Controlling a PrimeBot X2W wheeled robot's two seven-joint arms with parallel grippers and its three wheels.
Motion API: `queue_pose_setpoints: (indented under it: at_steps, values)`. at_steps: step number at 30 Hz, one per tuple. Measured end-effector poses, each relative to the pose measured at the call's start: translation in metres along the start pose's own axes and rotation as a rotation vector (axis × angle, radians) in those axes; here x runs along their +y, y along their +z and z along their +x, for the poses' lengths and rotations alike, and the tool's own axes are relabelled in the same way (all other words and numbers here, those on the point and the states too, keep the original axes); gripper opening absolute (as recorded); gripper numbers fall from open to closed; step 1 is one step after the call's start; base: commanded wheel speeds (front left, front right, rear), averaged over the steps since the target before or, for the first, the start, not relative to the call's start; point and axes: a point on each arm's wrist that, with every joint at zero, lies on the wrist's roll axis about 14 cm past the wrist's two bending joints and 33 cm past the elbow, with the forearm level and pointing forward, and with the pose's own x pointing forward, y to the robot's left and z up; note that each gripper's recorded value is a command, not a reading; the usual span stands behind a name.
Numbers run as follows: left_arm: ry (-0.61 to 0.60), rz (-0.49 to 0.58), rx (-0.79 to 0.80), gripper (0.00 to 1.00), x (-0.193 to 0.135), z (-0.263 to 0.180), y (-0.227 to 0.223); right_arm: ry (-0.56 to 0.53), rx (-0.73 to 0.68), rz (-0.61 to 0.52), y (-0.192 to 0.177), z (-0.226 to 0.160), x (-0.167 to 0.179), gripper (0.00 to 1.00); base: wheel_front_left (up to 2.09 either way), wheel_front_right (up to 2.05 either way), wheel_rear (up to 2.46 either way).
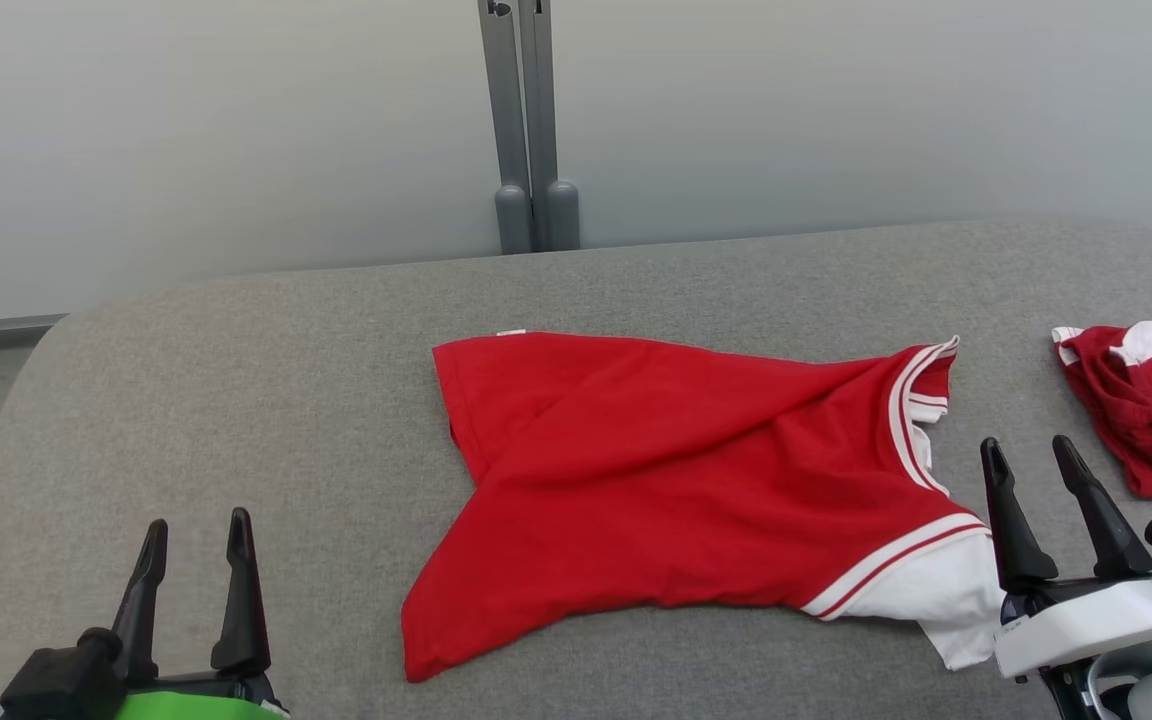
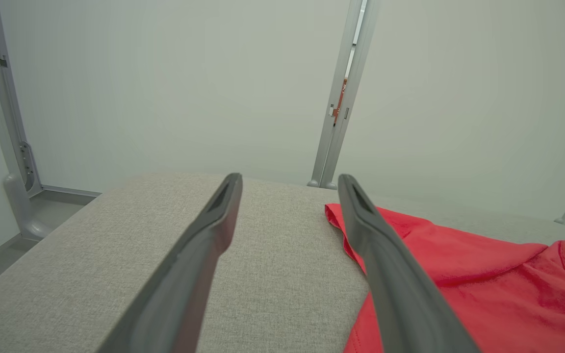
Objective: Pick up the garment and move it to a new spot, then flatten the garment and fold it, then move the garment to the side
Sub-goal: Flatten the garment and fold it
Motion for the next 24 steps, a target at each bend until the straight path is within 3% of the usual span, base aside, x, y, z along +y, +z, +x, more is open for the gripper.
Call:
queue_pose_setpoints:
  at_steps: [24]
  values:
    - [-0.015,-0.001,0.007,1.0,-0.003,-0.006,-0.007,0.02,-0.046,-0.085,0.023,-0.003,-0.008,1.0,0.0,0.0,0.0]
